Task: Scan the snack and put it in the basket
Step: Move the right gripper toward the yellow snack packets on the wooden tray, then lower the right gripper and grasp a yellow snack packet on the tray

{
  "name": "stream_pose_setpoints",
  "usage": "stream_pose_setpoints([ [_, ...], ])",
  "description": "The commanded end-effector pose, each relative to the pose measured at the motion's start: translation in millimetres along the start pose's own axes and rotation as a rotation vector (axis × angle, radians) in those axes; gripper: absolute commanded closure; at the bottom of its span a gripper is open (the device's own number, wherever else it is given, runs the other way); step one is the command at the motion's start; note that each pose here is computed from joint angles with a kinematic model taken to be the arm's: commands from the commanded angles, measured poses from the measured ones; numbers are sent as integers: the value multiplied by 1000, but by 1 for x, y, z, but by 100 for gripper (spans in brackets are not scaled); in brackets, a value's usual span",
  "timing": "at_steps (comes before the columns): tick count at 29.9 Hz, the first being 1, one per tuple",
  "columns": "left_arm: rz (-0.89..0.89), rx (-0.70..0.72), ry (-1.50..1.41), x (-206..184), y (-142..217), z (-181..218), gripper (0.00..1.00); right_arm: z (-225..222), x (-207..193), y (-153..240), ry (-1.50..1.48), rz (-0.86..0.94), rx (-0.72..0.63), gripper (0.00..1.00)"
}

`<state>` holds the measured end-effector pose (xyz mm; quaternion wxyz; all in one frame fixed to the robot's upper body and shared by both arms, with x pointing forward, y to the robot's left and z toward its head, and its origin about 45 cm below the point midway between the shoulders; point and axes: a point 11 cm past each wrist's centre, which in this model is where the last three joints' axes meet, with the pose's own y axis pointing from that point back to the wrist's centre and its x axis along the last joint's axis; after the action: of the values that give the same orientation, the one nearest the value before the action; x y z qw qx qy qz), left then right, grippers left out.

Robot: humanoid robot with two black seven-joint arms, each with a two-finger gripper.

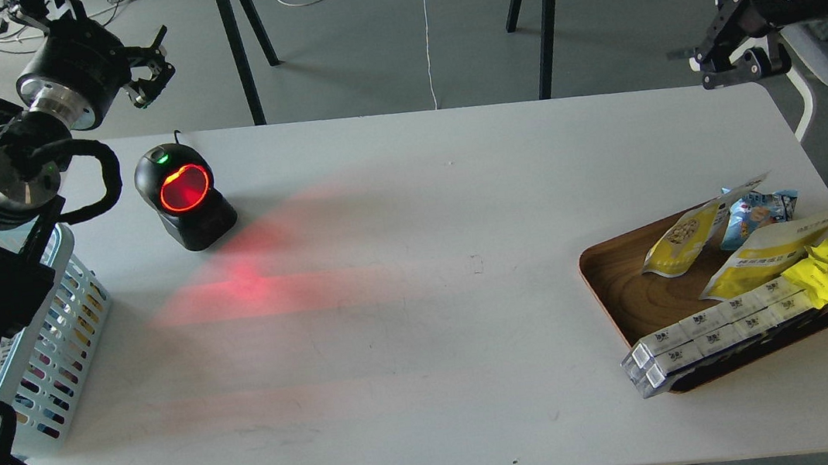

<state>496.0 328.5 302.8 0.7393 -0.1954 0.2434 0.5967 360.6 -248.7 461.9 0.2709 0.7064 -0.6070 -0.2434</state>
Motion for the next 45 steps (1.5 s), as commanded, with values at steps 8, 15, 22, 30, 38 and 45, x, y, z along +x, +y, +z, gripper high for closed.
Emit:
stream_pose_setpoints([
  [8, -6, 2, 0, -2, 0, -1, 0, 44, 13, -32, -42, 160, -185, 1],
  [15, -6, 3, -1, -3, 0, -1, 0, 70, 35, -51, 55, 197, -217, 1],
  [22, -6, 5, 0, -2, 0, -3, 0, 86, 50, -59, 86, 217, -235, 1],
  [30, -8, 6, 2, -3, -1, -4, 0, 100, 57, -65, 102, 225, -261, 1],
  [38, -8, 7, 3, -4, -1, -5, 0, 105, 67, -62, 23, 202, -260, 1],
  [45, -9, 8, 5, -4, -1, -6, 0, 120, 65, -70, 10, 184, -294, 6],
])
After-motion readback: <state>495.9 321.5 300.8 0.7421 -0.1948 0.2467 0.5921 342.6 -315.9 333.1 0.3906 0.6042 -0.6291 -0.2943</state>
